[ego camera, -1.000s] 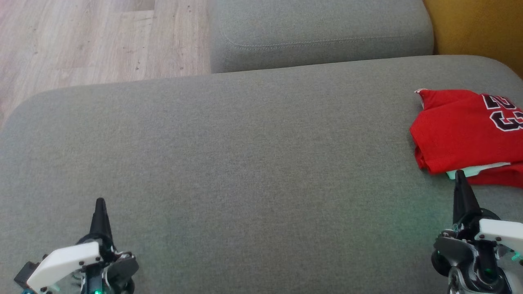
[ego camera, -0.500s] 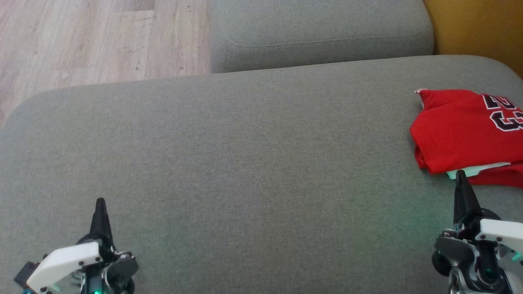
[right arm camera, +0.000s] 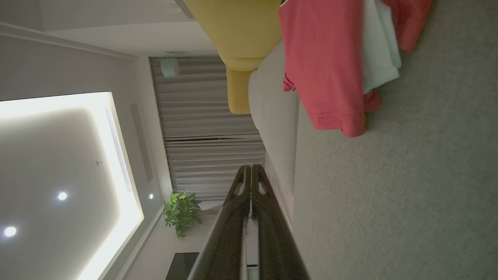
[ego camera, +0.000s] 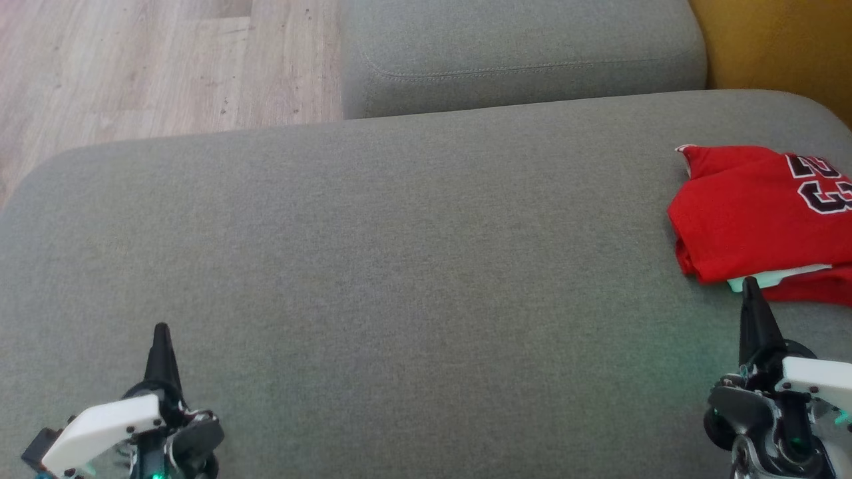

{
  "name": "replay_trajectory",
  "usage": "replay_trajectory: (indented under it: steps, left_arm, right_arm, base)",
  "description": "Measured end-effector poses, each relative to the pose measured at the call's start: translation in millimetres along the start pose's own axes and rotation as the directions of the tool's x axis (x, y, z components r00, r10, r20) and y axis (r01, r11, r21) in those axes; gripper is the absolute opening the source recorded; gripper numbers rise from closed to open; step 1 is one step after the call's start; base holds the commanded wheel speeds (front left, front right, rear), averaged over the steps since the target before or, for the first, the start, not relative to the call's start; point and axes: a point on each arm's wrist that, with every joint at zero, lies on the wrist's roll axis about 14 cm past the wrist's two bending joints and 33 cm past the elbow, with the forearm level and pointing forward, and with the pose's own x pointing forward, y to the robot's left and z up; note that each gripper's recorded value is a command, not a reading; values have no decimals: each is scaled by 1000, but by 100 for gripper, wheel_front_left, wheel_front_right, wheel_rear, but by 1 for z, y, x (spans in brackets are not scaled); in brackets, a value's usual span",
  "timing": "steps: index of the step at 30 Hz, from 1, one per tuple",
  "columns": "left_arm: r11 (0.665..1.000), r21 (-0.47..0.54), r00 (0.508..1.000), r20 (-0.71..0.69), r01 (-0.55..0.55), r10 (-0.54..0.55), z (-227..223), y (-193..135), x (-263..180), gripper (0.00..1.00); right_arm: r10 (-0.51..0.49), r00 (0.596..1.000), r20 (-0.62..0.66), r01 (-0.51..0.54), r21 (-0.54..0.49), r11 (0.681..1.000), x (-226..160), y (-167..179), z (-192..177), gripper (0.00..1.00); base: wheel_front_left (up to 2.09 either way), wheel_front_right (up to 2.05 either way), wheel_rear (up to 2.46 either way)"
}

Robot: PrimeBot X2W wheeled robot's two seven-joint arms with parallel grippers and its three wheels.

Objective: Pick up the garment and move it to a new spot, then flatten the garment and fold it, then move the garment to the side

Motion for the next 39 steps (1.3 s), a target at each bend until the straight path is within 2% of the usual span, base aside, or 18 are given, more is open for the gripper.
replay_trajectory:
  steps: [39]
  left_arm:
    - [1000, -3, 1000, -1, 0, 0, 0, 0, 0, 0]
  right_arm:
    - [0, 1000, -1, 0, -2, 1000, 0, 0, 1, 0]
  base:
    - [0, 0, 0]
